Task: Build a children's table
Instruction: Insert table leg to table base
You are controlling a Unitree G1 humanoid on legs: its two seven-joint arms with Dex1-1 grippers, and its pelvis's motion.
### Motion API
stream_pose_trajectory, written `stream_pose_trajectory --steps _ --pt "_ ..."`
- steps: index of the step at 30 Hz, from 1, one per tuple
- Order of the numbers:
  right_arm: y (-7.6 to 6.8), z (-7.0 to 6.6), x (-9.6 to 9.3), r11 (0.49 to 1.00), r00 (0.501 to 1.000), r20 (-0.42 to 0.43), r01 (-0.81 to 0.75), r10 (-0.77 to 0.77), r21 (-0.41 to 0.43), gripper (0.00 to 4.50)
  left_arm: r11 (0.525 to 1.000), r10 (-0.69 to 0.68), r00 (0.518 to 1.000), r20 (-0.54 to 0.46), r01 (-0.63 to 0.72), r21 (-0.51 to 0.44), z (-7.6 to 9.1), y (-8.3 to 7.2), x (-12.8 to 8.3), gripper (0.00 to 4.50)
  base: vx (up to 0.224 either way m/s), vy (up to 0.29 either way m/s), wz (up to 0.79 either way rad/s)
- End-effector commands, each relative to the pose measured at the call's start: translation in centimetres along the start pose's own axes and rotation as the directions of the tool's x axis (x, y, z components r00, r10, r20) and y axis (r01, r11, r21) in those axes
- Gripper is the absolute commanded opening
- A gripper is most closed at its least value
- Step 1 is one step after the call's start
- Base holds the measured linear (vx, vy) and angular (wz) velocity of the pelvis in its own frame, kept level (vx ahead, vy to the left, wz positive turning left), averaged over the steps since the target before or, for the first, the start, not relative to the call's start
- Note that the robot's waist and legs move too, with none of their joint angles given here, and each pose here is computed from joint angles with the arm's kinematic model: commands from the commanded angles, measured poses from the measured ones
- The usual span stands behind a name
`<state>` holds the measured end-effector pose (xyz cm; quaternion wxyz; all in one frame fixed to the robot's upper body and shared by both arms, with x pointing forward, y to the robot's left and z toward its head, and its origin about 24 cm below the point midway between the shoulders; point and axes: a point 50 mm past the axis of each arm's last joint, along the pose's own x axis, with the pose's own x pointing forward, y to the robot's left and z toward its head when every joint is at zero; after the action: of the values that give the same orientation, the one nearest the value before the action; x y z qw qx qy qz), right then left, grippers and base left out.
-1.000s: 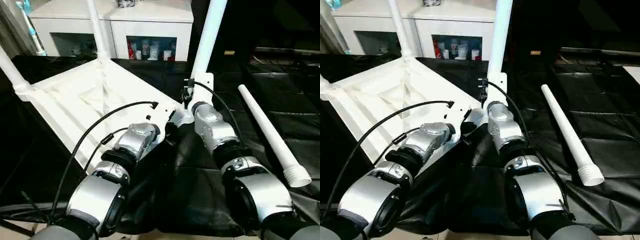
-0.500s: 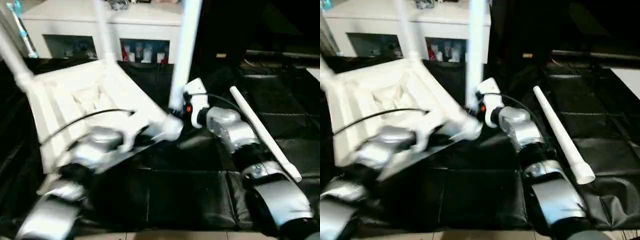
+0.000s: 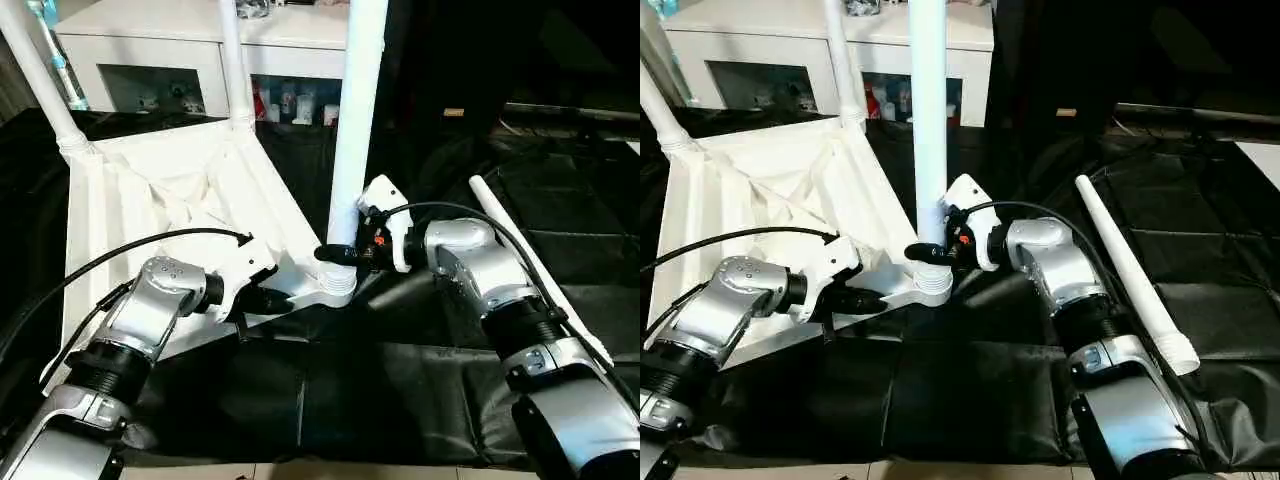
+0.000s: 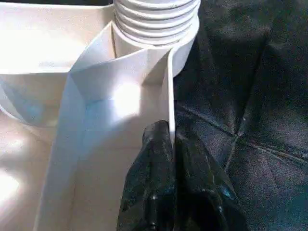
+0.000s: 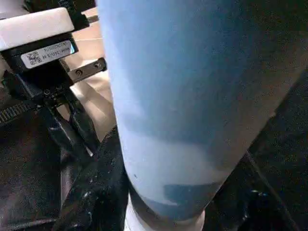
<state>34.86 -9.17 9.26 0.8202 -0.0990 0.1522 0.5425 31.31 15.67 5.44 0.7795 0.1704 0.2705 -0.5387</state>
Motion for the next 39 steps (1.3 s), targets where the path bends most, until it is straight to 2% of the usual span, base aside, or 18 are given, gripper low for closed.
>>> stream_pose_trajectory --steps 1,4,7,8,11,15,17,20,23,24,26,28,30,32,35,36,38,39 --pt "0.3 -6.1 -0.4 0.984 0.962 -0.264 0.114 -0.074 0.140 1.82 0.987 -0.152 0.988 0.032 0.150 0.049 1.3 -1.5 1.3 0.00 0.000 0.000 0.00" --pt "0.3 -6.0 -0.1 0.972 0.961 -0.250 0.159 -0.113 0.171 1.82 0.990 -0.138 0.990 0.039 0.136 0.036 1.5 -1.4 1.8 0.00 0.000 0.000 0.00" --pt "0.3 -6.0 0.8 0.916 0.944 -0.236 0.291 -0.229 0.277 1.82 0.995 -0.097 0.994 0.050 0.096 0.012 1.9 -1.3 2.7 0.00 0.000 0.000 0.00" --pt "0.3 -6.0 0.8 0.915 0.944 -0.236 0.292 -0.229 0.277 1.82 0.995 -0.096 0.994 0.050 0.096 0.012 1.9 -1.3 2.7 0.00 0.000 0.000 0.00" --pt "0.1 -6.2 1.6 0.818 0.898 -0.242 0.435 -0.367 0.377 1.82 0.999 0.003 0.998 0.058 -0.001 -0.039 2.5 -0.8 3.9 0.00 0.000 0.000 0.00" --pt "0.0 -6.4 2.1 0.760 0.849 -0.257 0.529 -0.462 0.379 1.82 0.991 0.093 0.994 0.061 -0.086 -0.104 3.0 -0.4 5.1 0.00 0.000 0.000 0.00" --pt "-0.1 -6.4 2.7 0.695 0.786 -0.287 0.618 -0.547 0.366 1.82 0.973 0.187 0.980 0.061 -0.176 -0.150 3.7 0.0 6.5 0.00 0.000 0.000 0.00" --pt "-0.2 -5.9 3.3 0.639 0.734 -0.299 0.678 -0.610 0.363 1.82 0.961 0.239 0.970 0.054 -0.228 -0.158 4.4 -0.1 7.7 0.00 0.000 0.000 0.00" --pt "-0.4 -4.9 3.5 0.614 0.709 -0.265 0.701 -0.653 0.362 1.82 0.955 0.276 0.960 0.054 -0.267 -0.130 4.9 -0.2 8.5 0.00 0.000 0.000 0.00" --pt "-0.6 -4.6 3.4 0.611 0.709 -0.254 0.700 -0.658 0.370 1.82 0.957 0.276 0.959 0.062 -0.267 -0.116 5.0 -0.2 8.4 0.00 0.000 0.000 0.00" --pt "-1.2 -3.6 2.9 0.607 0.710 -0.177 0.684 -0.682 0.404 1.82 0.962 0.270 0.959 0.087 -0.264 -0.072 5.1 0.0 8.1 0.00 0.000 0.000 0.00" --pt "-1.6 -2.6 2.4 0.625 0.722 -0.102 0.653 -0.685 0.428 1.82 0.969 0.246 0.963 0.112 -0.247 -0.011 5.2 0.0 7.7 0.00 0.000 0.000 0.00" --pt "-1.8 -1.5 2.0 0.676 0.748 -0.005 0.603 -0.664 0.423 1.82 0.978 0.194 0.973 0.123 -0.202 0.056 4.8 -0.2 7.2 0.00 0.000 0.000 0.00" --pt "-1.8 -0.5 1.4 0.711 0.776 0.074 0.528 -0.626 0.465 1.82 0.982 0.164 0.980 0.114 -0.173 0.074 4.2 -0.2 6.6 0.00 0.000 0.000 0.00" --pt "-1.9 0.7 0.5 0.738 0.792 0.175 0.429 -0.585 0.521 1.82 0.983 0.067 0.990 0.126 -0.087 0.164 3.6 -0.9 5.8 0.00 0.000 0.000 0.00" --pt "-2.1 1.6 -0.5 0.765 0.796 0.249 0.363 -0.551 0.532 1.81 0.970 -0.023 0.992 0.126 -0.009 0.243 3.1 -1.6 5.0 0.00 0.000 0.000 0.00" --pt "-2.1 2.1 -1.1 0.785 0.798 0.290 0.328 -0.528 0.526 1.81 0.960 -0.071 0.990 0.120 0.035 0.277 2.7 -2.0 4.4 0.00 0.000 0.000 0.00" --pt "-2.0 2.3 -1.6 0.812 0.806 0.318 0.310 -0.500 0.494 1.81 0.955 -0.082 0.990 0.113 0.046 0.293 2.4 -2.0 3.9 0.00 0.000 0.000 0.00"
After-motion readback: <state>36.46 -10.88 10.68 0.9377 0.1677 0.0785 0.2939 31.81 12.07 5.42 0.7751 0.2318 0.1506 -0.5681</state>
